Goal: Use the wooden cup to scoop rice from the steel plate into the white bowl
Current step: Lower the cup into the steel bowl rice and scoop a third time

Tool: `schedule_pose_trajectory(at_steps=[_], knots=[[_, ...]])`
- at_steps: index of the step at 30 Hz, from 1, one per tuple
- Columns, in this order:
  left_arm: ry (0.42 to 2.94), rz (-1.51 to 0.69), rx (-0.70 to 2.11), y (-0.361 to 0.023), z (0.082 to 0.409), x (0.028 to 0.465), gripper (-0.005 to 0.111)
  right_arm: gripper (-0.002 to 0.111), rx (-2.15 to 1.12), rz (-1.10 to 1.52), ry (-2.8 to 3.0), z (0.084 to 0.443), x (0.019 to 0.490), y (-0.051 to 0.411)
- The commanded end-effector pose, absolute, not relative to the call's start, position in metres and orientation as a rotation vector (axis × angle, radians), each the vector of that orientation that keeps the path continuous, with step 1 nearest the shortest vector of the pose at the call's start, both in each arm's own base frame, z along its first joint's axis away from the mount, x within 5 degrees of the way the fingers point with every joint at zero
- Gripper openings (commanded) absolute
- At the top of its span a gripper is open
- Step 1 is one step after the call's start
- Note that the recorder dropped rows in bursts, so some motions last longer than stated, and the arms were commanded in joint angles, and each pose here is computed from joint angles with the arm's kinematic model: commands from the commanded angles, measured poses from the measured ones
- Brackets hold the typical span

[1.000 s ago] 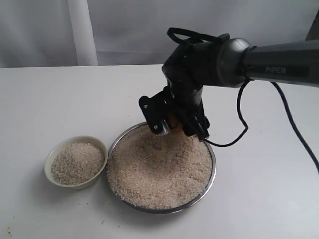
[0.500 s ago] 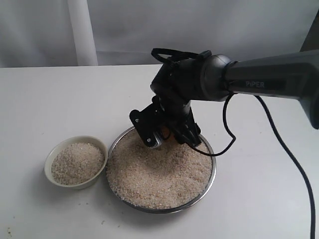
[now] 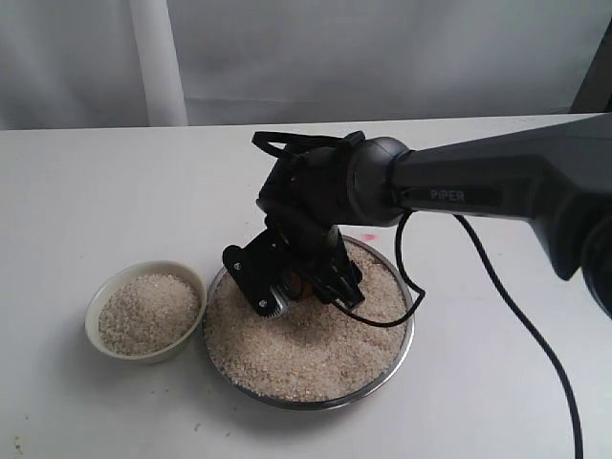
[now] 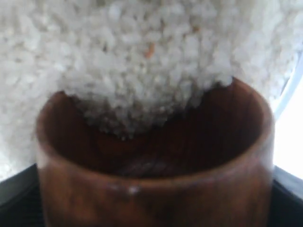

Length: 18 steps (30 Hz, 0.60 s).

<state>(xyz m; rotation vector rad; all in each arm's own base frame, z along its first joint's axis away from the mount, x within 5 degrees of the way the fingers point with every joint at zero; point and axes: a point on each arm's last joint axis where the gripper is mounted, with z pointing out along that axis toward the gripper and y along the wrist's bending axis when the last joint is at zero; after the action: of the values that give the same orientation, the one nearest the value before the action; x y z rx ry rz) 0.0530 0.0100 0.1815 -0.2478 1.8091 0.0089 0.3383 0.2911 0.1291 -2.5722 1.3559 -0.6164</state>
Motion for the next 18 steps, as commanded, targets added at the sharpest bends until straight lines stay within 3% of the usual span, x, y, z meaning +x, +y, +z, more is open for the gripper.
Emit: schedule_pose_trajectory(at_steps=[1, 18], knots=[[1.797, -0.001, -0.248, 0.01, 0.183, 0.053, 0.0, 0.0, -2.563, -0.546, 1.353, 0.125, 0.329, 0.302], [1.797, -0.001, -0.248, 0.01, 0.183, 0.053, 0.0, 0.0, -2.53, -0.384, 1.454, 0.122, 0.313, 0.313]])
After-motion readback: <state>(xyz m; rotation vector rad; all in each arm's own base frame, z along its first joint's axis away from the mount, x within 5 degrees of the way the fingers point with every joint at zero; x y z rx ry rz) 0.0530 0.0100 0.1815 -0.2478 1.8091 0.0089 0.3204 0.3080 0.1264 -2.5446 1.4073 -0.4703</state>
